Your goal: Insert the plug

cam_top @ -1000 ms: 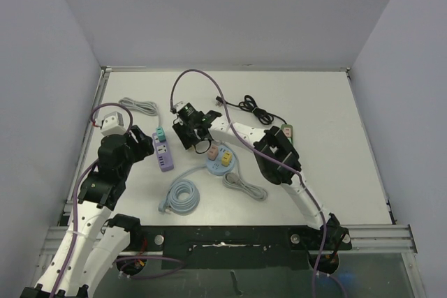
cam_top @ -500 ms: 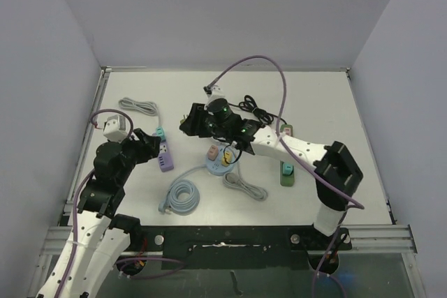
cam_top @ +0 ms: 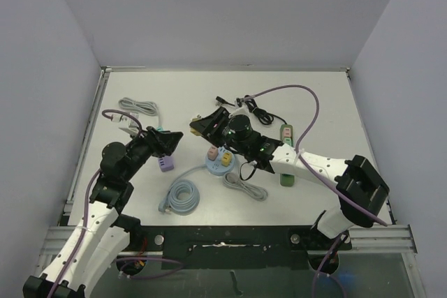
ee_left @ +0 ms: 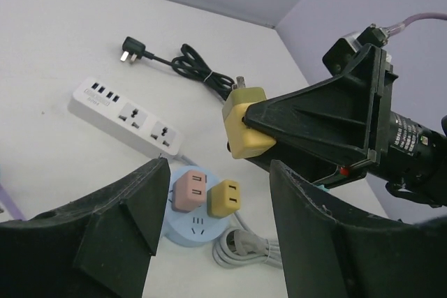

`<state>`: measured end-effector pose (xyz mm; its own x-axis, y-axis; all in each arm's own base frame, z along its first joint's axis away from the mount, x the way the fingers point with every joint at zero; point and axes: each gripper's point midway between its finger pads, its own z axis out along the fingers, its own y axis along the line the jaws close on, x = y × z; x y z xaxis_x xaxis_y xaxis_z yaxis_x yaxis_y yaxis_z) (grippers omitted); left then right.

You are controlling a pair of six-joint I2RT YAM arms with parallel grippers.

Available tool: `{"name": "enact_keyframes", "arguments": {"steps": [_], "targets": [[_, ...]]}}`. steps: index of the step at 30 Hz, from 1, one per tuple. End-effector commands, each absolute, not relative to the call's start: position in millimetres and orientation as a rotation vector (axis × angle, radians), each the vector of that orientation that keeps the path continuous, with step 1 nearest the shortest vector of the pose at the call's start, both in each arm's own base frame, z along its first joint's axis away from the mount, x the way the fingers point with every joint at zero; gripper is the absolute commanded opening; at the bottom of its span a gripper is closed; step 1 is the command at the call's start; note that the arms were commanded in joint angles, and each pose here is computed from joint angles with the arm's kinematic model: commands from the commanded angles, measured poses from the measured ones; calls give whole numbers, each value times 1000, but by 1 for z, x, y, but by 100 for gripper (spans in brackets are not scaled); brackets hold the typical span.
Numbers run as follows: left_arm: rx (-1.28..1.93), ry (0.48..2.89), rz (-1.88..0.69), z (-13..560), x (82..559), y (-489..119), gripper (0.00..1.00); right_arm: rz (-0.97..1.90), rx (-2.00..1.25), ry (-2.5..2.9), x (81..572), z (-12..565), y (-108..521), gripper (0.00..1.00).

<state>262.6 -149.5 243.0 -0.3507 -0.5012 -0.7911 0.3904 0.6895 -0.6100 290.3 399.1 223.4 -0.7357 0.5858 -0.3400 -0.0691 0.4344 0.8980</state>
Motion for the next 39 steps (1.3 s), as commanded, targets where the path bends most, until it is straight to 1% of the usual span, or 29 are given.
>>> {"name": "enact_keyframes", "arguments": {"steps": [1,9,13,21,26,31,37,39], "targets": [[-17,1501,-971,286,262,-166,57,1482,649,1794,299,291,381,39],[81,1520,-873,285,264,-204,57,1511,756,1744,295,294,362,42],[101,1498,-868,287,264,-218,57,1517,774,1735,293,291,357,44],[83,1405,-775,292,276,-228,57,1537,794,1723,290,293,354,44],[101,1334,-768,302,278,-236,58,1533,800,1726,290,295,353,44],[36,1343,-727,297,287,-236,57,1541,831,1714,290,293,350,44],[-1,1329,-708,295,291,-240,48,1559,842,1707,290,293,350,43],[3,1322,-704,297,291,-241,47,1571,843,1711,289,293,352,43]]}}
